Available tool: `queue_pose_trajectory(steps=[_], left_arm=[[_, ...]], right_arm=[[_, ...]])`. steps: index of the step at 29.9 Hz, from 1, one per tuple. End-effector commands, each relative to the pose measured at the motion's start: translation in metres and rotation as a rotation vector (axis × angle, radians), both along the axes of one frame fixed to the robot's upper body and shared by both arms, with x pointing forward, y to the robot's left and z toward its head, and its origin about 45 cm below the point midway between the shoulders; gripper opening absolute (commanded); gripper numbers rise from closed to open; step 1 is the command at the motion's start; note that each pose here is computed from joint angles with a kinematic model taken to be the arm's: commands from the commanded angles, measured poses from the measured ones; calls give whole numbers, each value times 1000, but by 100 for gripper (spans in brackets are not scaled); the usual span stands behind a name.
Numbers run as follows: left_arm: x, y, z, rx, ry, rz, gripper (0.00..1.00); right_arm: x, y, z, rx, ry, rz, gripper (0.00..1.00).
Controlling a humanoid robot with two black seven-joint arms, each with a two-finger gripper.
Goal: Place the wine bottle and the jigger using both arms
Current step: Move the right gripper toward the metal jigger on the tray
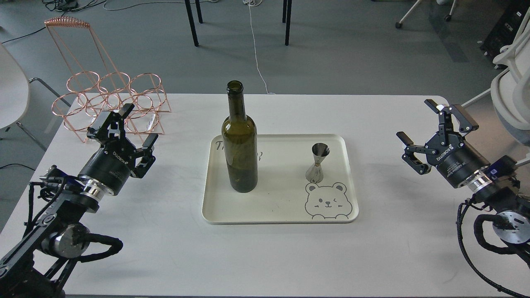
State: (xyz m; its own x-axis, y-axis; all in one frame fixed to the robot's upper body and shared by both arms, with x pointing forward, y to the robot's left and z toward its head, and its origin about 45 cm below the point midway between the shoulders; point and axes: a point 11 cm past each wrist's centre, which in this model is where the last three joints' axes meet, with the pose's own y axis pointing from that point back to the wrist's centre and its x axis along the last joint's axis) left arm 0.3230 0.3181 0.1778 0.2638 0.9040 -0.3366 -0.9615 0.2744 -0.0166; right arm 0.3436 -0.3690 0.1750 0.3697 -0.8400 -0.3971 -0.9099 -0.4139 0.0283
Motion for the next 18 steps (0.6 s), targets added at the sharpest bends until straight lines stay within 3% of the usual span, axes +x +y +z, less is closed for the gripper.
queue_pose_trajectory(steps=[1, 6, 10, 18], left_arm=[[0, 0, 3, -3, -16, 4, 98], [0, 4, 10, -15, -66, 22, 98], [0, 6, 12, -5, -86, 21, 98], [-1, 14, 27, -26, -200, 58, 98]], right_arm=[[-1, 0, -2, -7, 4, 4, 99], [-3, 8, 4, -84, -23, 78, 99], [-9, 15, 22, -396, -114, 291, 99], [-21, 28, 21, -1286, -495, 555, 99]])
